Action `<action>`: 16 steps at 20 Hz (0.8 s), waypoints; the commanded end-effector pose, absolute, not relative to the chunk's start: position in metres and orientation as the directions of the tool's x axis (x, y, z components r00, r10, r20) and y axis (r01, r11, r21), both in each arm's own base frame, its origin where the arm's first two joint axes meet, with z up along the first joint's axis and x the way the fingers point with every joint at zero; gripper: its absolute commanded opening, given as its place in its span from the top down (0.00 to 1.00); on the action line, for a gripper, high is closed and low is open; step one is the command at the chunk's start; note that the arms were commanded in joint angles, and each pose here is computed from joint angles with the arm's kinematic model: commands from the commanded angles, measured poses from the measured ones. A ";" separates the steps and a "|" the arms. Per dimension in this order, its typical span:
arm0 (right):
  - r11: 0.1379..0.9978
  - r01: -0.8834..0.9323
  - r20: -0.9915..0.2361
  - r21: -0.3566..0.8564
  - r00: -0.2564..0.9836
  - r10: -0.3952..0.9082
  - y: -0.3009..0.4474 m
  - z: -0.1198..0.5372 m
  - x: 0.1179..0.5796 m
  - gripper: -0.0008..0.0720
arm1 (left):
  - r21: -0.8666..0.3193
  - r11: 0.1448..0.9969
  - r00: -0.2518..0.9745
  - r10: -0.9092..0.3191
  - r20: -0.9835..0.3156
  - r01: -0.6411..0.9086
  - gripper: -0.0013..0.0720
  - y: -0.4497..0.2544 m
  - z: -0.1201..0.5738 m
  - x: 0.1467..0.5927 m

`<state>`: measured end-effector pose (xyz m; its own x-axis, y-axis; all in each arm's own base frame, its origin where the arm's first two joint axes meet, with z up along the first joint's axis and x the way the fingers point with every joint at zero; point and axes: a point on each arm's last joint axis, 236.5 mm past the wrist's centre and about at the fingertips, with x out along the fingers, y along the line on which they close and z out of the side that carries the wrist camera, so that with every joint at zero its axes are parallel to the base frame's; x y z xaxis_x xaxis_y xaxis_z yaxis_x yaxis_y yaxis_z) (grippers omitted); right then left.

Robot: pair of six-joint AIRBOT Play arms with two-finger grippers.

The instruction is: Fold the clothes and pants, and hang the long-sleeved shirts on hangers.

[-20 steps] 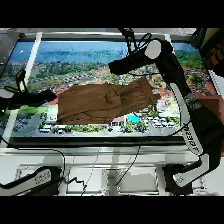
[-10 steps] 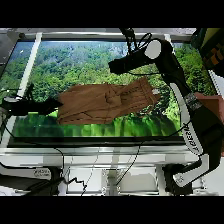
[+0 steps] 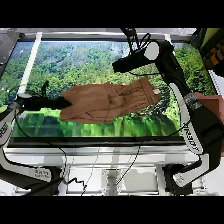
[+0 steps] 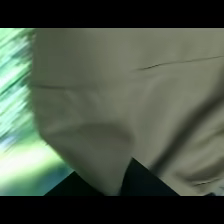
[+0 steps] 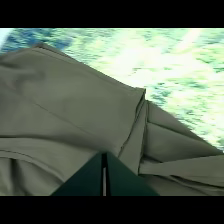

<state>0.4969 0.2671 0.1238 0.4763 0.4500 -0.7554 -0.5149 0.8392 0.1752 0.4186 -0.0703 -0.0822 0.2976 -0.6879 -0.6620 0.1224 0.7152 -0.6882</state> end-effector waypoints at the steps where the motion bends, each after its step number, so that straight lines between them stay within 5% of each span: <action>1: 0.873 -0.475 -0.797 0.111 0.483 0.364 0.239 0.099 0.505 0.95 | -0.638 0.695 0.333 -0.719 -0.610 0.331 0.96 -0.110 -0.027 0.449; 5: 0.920 -0.302 -0.855 0.250 0.377 0.356 0.226 0.039 0.503 0.95 | -0.534 0.686 0.443 -0.727 -0.524 0.494 0.96 -0.140 0.084 0.476; 8: 0.849 -0.258 -0.781 0.461 0.336 0.526 0.279 0.020 0.508 0.95 | -0.515 0.679 0.515 -0.734 -0.443 0.524 0.96 -0.157 0.149 0.478; 16: 0.757 -0.184 -0.732 0.626 0.194 0.653 0.412 -0.071 0.461 0.95 | -0.502 0.626 0.499 -0.779 -0.380 0.596 0.96 -0.186 0.191 0.454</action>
